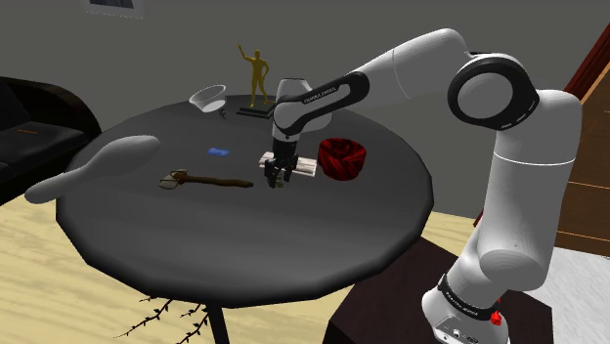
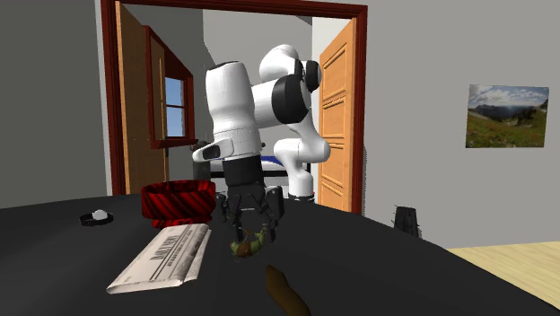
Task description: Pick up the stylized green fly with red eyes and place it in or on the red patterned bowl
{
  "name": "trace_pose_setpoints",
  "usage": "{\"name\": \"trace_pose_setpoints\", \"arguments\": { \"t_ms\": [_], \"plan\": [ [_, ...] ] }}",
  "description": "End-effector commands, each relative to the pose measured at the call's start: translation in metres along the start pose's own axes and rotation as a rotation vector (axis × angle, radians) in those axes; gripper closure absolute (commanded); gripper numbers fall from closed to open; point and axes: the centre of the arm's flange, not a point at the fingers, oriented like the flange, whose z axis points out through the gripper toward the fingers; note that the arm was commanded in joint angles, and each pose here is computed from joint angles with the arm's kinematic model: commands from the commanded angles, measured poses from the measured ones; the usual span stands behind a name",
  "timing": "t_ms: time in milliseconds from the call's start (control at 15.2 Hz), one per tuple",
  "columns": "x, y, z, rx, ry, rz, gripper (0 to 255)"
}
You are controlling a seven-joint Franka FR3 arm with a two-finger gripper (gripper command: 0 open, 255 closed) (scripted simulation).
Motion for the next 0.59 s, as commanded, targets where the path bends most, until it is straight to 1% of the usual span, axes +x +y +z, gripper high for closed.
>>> {"name": "trace_pose_setpoints", "arguments": {
  "t_ms": [0,528],
  "plan": [
    [0.0,-0.001,-0.005,0.0,0.0,0.0,255],
    [-0.001,-0.008,-0.047,0.0,0.0,0.0,255]
  ]
}}
